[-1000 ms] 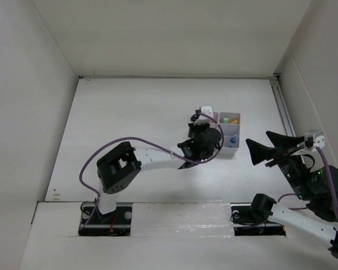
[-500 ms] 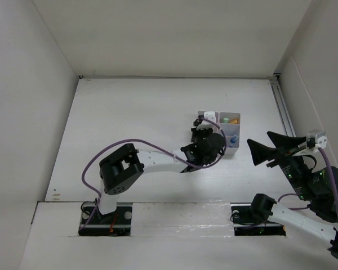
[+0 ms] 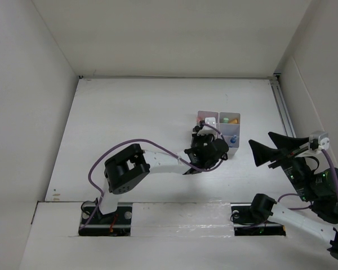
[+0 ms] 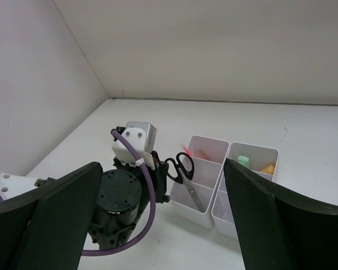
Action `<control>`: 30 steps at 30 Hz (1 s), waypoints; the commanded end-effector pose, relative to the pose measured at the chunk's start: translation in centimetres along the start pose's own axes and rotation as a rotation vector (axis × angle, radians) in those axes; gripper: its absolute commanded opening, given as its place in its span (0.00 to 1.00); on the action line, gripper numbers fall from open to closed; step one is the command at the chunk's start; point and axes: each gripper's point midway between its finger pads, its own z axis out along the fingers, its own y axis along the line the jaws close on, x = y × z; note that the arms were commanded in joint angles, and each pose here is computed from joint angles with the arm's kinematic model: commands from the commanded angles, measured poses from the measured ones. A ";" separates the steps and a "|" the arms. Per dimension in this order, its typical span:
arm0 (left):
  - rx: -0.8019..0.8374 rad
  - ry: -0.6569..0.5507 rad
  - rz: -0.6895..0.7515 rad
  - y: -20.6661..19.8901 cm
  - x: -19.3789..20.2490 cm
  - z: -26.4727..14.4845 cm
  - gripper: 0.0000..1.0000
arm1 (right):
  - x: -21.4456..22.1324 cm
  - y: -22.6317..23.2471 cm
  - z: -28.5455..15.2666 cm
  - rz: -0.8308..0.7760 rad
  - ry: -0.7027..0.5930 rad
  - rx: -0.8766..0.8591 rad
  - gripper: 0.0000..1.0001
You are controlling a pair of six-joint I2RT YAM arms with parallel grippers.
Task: Sort the stationery into containers
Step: Place the stationery into the container
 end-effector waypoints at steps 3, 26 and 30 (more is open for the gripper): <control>-0.014 -0.003 -0.080 -0.3 -1.9 -0.7 0.00 | -1.9 0.3 -0.5 0.038 -0.045 -0.025 0.94; 0.042 0.011 -0.139 -0.7 -4.0 -3.4 0.33 | -1.7 0.3 -0.6 0.047 -0.045 -0.025 0.94; 0.044 -0.020 -0.199 0.4 -7.3 -4.7 0.44 | -1.5 0.7 -0.2 0.042 -0.036 -0.033 0.94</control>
